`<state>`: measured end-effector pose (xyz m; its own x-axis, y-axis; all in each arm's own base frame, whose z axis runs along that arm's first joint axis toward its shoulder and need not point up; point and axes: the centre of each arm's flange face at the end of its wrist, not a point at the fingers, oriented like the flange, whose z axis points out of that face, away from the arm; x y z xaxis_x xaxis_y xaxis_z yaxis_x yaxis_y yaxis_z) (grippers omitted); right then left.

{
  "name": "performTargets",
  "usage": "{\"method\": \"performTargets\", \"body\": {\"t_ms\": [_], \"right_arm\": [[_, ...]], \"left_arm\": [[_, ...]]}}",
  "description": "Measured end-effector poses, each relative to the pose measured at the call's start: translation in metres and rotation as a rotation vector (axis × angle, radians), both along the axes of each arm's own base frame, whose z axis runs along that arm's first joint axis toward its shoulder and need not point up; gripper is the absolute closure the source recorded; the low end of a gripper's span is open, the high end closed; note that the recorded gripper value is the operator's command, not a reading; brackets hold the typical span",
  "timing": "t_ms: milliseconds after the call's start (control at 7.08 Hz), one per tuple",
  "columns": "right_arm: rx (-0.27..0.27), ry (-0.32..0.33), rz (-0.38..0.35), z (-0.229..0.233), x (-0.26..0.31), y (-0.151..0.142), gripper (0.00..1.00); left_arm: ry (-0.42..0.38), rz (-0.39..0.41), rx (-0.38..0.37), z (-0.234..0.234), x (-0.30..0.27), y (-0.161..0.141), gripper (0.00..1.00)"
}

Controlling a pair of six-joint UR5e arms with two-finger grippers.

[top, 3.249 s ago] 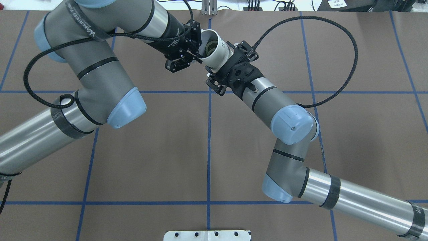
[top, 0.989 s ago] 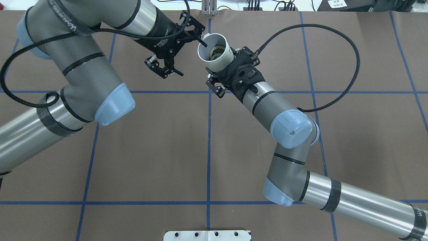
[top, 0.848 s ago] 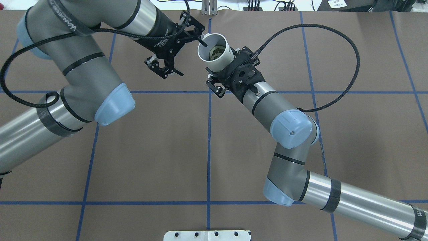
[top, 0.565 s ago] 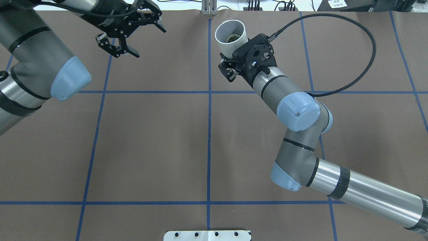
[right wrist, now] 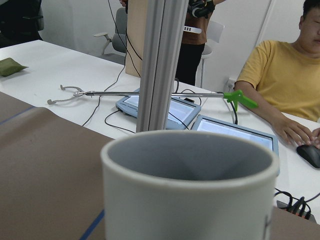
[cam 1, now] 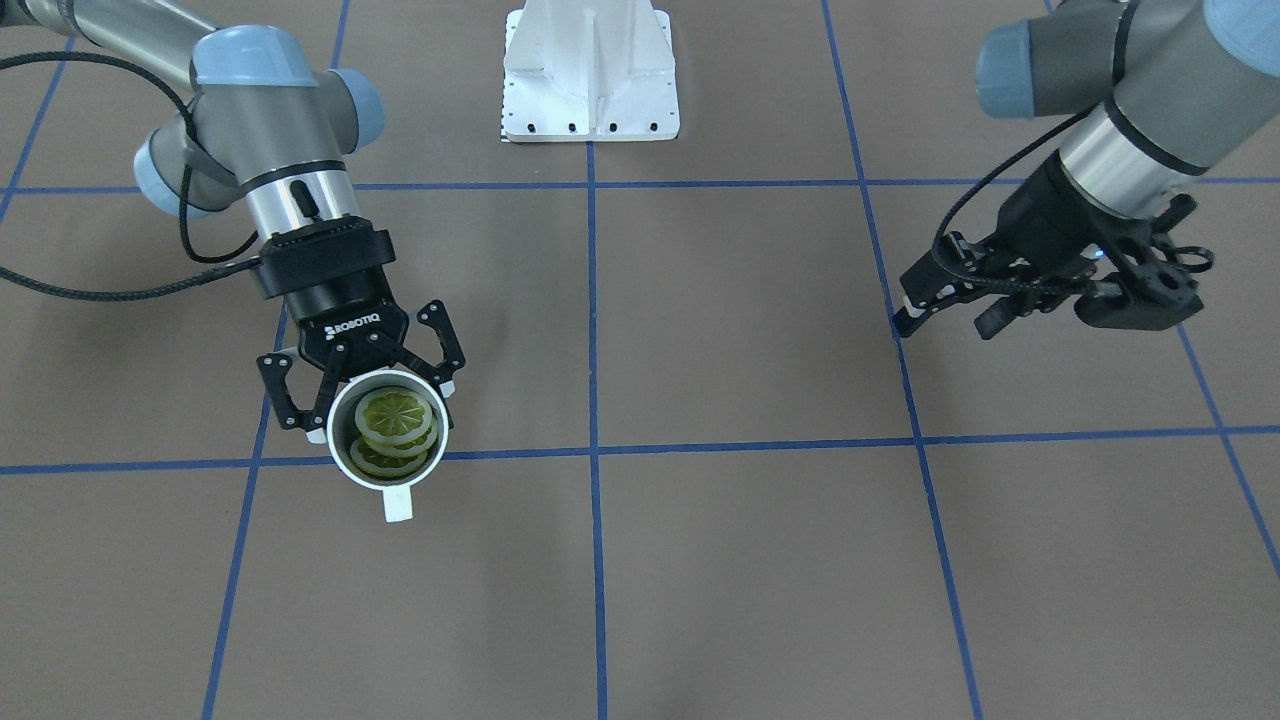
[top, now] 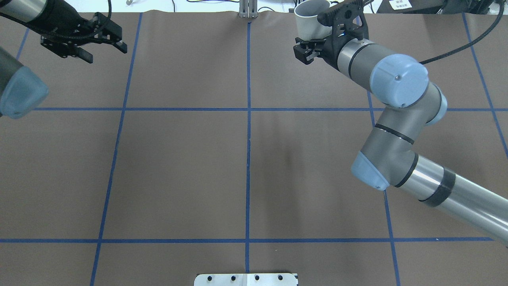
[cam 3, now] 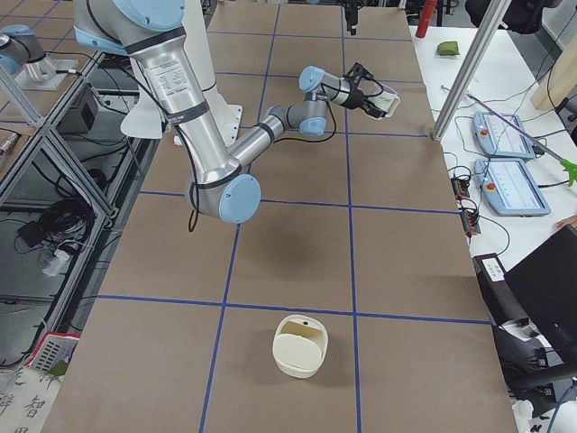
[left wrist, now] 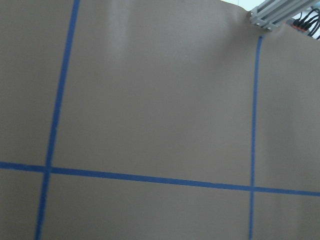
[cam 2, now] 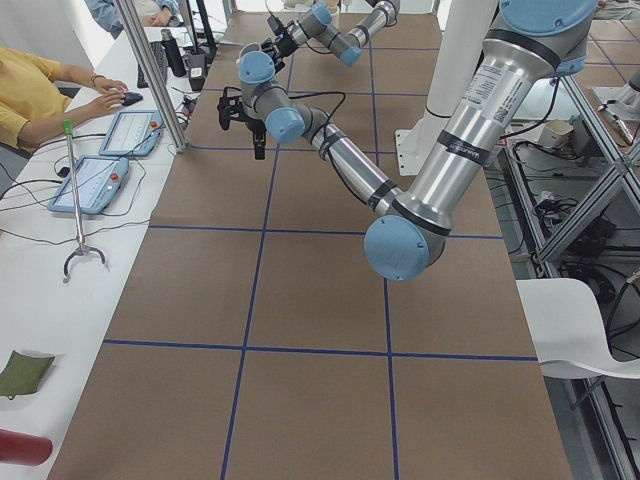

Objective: Left arm hands cup to right arm to dump lemon

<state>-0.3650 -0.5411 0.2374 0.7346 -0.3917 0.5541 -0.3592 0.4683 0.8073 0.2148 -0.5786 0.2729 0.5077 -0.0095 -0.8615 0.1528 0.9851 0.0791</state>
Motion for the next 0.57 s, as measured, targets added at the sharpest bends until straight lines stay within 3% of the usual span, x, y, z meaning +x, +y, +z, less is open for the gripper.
{"method": "performTargets", "body": {"t_ms": [283, 565], "right_arm": [[-0.081, -0.061, -0.003, 0.022, 0.063, 0.015, 1.0], [-0.175, -0.157, 0.032, 0.047, 0.124, 0.035, 1.0]], "left_arm": [[-0.178, 0.102, 0.144, 0.059, -0.04, -0.008, 0.0], [-0.278, 0.172, 0.205, 0.114, -0.081, -0.008, 0.0]]}}
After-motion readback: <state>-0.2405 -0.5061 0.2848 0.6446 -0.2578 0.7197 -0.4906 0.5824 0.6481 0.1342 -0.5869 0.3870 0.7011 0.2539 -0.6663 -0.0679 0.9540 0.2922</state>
